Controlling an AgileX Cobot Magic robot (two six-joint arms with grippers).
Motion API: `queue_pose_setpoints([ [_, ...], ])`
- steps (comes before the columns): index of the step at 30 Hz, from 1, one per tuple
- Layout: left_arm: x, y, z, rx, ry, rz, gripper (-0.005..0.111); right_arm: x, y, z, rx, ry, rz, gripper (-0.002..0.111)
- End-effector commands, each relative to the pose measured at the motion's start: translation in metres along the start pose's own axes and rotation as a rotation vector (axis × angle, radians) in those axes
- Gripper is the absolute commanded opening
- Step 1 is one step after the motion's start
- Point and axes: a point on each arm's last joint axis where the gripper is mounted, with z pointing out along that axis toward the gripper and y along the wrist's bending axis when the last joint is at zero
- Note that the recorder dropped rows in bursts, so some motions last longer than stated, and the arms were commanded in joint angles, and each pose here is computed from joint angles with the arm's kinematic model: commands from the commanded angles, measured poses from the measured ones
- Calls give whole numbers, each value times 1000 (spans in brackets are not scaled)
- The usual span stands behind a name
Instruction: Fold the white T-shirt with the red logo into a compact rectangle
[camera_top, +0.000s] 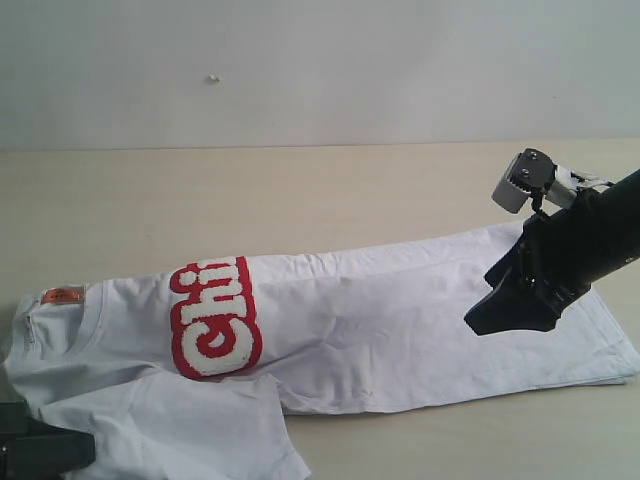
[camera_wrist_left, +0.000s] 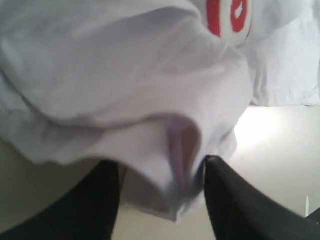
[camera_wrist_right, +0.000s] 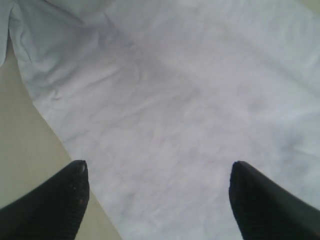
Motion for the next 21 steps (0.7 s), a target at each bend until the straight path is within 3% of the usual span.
queue_pose_setpoints([
  [1, -9, -9, 6, 110, -64, 51, 29, -1, -2, -1, 11, -8, -8, 74],
  [5, -11, -15, 15, 148, -4, 86, 1, -1, -2, -1, 11, -8, -8, 74],
  [11, -32, -37, 18, 298, 20, -26, 0, -1, -2, -1, 11, -8, -8, 74],
  [15, -60, -43, 18, 247, -45, -75, 0, -1, -2, -1, 9, -8, -8, 74],
  [17, -71, -41, 18, 185, -86, -97, 7, -1, -2, -1, 9, -8, -8, 74],
  [19, -80, -37, 18, 111, -132, -152, 23, -1, -2, -1, 9, -8, -8, 74],
  [20, -89, -31, 19, 34, -176, -212, 54, -1, -2, -1, 9, -8, -8, 74],
  [21, -93, -26, 20, -1, -192, -246, 67, -1, -2, -1, 9, -8, -8, 74],
])
